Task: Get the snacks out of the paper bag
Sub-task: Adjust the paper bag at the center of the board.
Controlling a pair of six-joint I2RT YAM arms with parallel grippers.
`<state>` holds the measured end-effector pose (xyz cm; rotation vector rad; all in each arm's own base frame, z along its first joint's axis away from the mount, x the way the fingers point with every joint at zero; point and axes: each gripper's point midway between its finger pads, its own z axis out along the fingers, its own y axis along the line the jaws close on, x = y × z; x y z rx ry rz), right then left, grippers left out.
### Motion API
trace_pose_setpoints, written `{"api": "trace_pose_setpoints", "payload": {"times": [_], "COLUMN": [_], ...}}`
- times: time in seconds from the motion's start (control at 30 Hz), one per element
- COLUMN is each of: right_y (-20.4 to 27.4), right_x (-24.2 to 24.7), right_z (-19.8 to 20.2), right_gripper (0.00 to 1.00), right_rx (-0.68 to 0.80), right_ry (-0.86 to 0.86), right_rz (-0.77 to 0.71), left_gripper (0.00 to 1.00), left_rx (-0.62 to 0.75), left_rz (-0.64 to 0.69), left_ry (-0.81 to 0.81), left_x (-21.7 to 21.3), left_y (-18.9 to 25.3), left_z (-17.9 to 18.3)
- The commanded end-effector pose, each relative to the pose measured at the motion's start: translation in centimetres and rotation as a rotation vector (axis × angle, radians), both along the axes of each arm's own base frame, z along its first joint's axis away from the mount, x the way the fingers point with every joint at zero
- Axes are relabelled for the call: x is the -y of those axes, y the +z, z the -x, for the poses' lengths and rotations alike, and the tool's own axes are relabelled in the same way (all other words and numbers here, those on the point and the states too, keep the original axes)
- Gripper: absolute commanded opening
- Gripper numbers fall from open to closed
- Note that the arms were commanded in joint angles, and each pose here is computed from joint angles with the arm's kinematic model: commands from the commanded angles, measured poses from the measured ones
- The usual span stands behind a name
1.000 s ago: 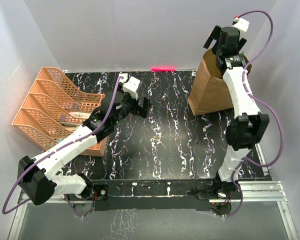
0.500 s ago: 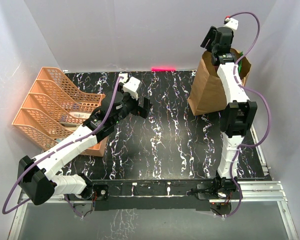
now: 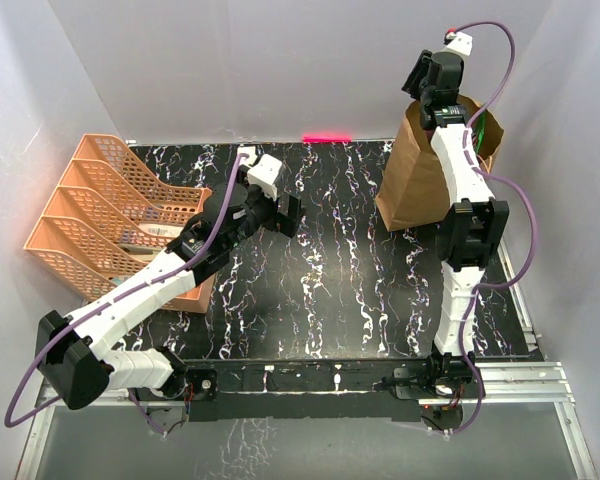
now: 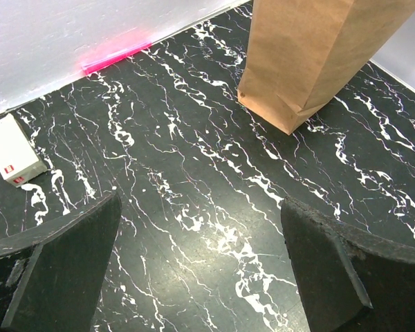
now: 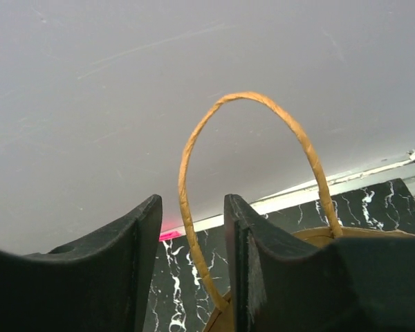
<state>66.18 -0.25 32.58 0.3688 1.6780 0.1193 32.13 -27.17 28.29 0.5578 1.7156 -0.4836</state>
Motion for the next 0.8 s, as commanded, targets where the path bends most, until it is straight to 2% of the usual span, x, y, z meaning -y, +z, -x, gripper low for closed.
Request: {"api": "trace_pose_setpoints", "payload": {"times": [0.0,0.17,0.3,0.47,0.6,0.77], "right_y": [4.1,5.2,6.6,5.6,5.0,4.3], "right_x": [-0.3,-1.7,-3.8,-7.4,-10.3,-10.0], "right_z": [-0.6,0.2,2.0,6.0,11.4,17.2], "right_gripper": [0.4,0.2,0.09,0.08,0.08,0.1], "right_rx": [0.123,0.125,0.108,-0.014,-0.109,-0.17], "right_ry": [0.026,0.088,0.187,0.34,0.482,0.479], "right_rz": [-0.001,-0.058,-0.089,-0.149,-0.219,-0.227], "left_gripper": [0.98,0.98,0.98,0.98,0.98,0.98], "left_rx": [0.012,0.005,-0.007,-0.018,-0.028,-0.044], "left_rz": [0.024,0.015,0.015,0.016,0.02,0.029], "left_ry": [-0.013,-0.007,-0.009,-0.014,-0.018,-0.026], "left_x": [0.5,0.6,0.8,1.0,1.1,1.4], "left_y": [0.4,0.0,-0.3,-0.6,-0.7,-0.9], "left_z": [0.0,-0.2,-0.2,-0.2,-0.2,-0.2]}}
